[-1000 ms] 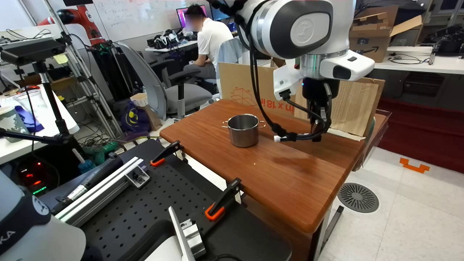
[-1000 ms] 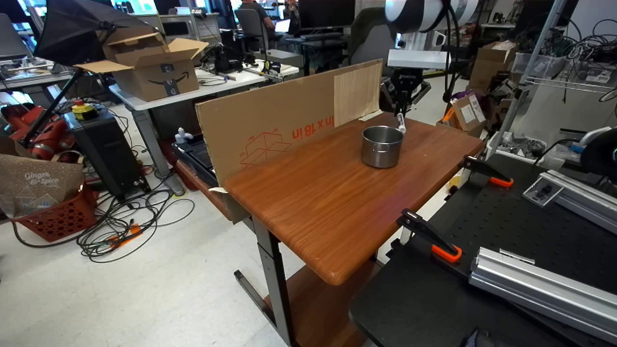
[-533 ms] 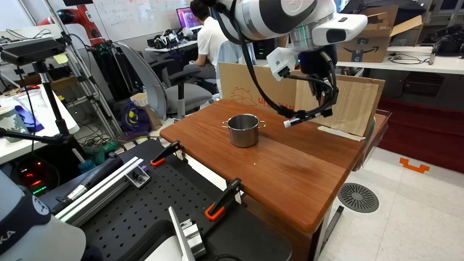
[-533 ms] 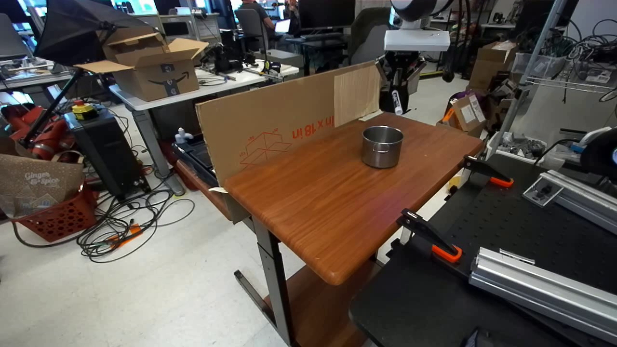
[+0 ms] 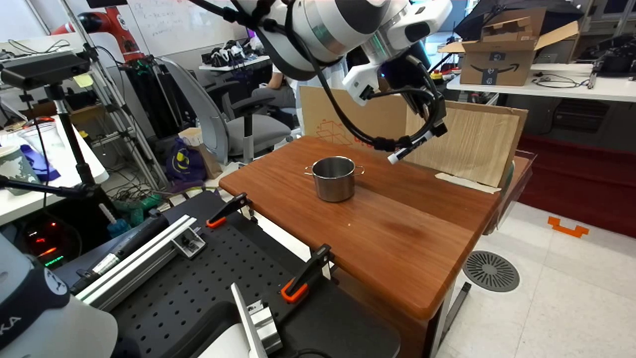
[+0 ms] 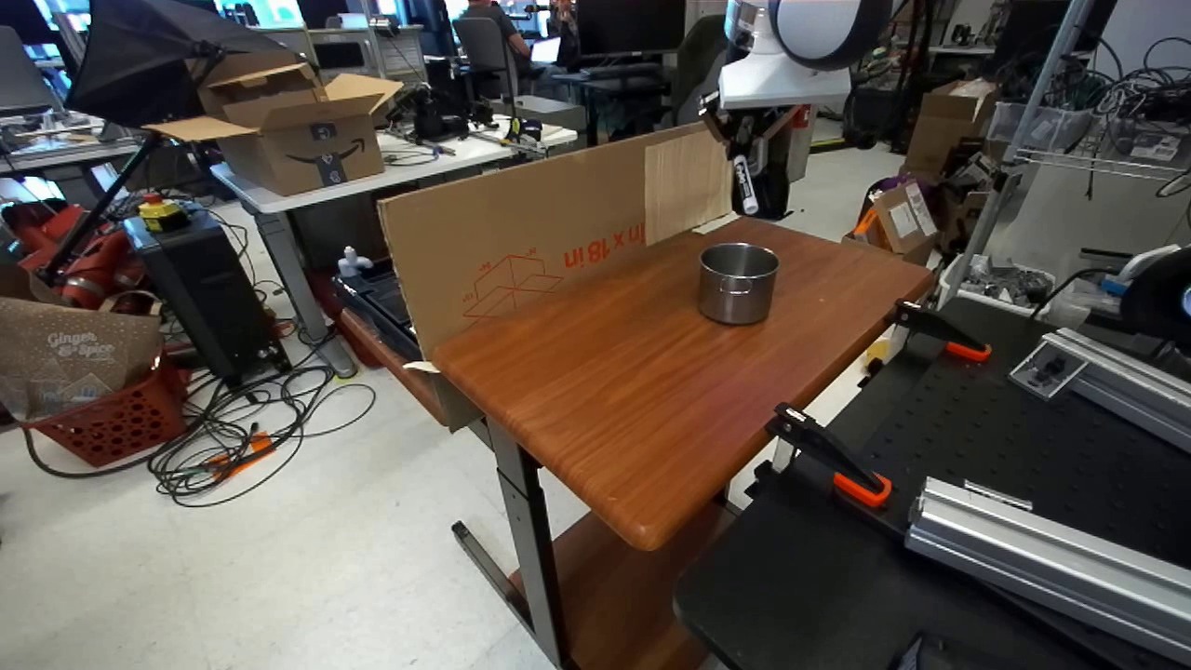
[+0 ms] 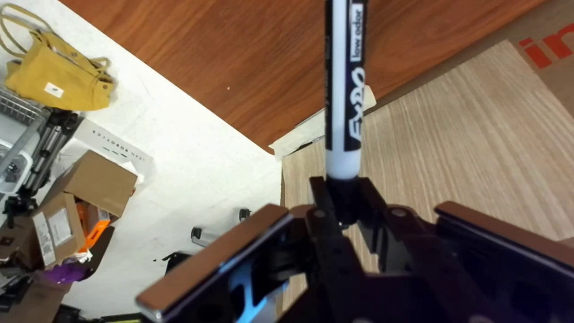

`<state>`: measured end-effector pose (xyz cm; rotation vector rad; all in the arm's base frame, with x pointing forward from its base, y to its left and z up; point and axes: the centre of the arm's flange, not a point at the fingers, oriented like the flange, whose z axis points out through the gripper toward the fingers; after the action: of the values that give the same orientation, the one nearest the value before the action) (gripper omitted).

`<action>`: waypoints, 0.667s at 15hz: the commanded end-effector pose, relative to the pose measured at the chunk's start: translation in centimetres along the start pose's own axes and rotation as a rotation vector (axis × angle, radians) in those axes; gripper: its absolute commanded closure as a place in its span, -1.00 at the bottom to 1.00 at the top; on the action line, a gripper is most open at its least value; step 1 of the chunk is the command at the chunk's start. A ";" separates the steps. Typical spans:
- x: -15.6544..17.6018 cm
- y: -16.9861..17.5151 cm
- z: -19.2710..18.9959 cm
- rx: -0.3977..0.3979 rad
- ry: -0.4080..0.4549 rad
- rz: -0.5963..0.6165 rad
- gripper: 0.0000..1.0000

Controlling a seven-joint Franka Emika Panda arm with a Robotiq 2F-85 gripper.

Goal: Put the marker in the pot

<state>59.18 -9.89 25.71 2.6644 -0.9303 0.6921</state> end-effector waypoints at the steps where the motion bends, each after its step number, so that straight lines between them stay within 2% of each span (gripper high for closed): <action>1: -1.9 -0.5 -1.7 0.004 0.077 -0.019 0.90; 10: -5.8 -3.9 -3.8 0.072 0.098 -0.093 0.90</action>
<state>57.45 -3.63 25.78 2.6821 -0.7985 0.7921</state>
